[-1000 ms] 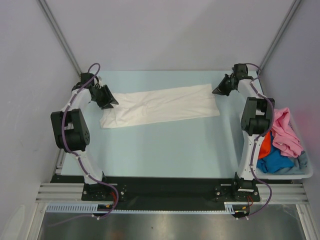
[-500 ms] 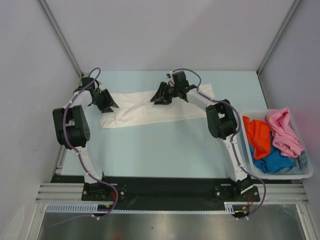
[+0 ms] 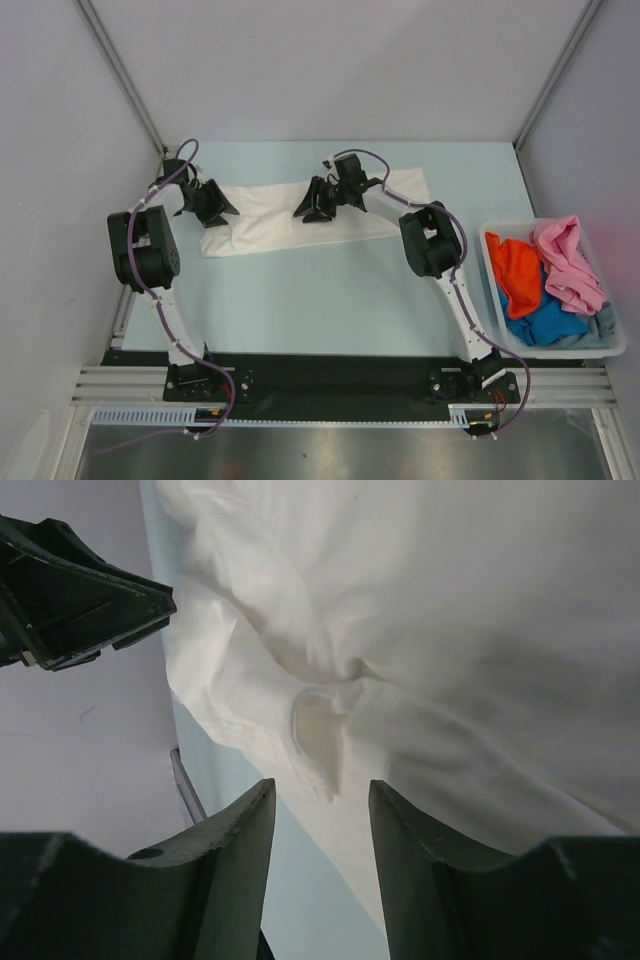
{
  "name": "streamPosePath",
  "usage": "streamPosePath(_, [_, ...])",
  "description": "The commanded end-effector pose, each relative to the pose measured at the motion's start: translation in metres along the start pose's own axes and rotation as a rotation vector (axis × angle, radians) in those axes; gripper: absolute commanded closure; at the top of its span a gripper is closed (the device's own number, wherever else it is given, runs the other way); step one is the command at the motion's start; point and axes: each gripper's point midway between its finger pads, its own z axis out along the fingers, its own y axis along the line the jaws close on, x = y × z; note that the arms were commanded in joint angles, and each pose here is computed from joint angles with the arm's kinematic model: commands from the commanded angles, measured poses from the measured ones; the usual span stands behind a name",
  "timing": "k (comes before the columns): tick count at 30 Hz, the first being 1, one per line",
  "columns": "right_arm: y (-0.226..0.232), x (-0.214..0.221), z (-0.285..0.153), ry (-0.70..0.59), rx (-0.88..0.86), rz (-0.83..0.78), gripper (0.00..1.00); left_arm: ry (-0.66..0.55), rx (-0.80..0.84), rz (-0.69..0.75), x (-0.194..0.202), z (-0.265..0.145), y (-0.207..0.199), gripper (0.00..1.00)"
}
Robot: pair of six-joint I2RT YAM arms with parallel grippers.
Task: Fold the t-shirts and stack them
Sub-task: Fold the tshirt
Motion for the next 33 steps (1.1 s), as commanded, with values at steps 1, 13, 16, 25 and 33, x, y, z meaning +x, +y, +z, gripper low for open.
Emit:
streamPosePath(1, [0.014,-0.004,0.006,0.000,-0.050,-0.056,0.52,-0.006,0.031,-0.027,-0.004,0.007,0.003,0.46])
streamPosePath(13, [0.022,0.012,0.026,0.036,-0.101,-0.025,0.61,-0.013,0.046,-0.057,-0.013,0.013,0.007,0.49])
streamPosePath(16, [0.025,0.015,0.029,0.046,-0.119,-0.022,0.63,-0.011,0.046,-0.061,-0.013,0.015,0.008,0.51])
streamPosePath(25, [0.029,0.013,0.029,0.042,-0.122,0.021,0.87,-0.009,0.039,-0.068,-0.013,0.017,0.013,0.59])
streamPosePath(33, [0.050,-0.002,0.007,0.054,-0.143,0.157,1.00,-0.010,0.020,-0.058,-0.016,0.019,0.018,0.70])
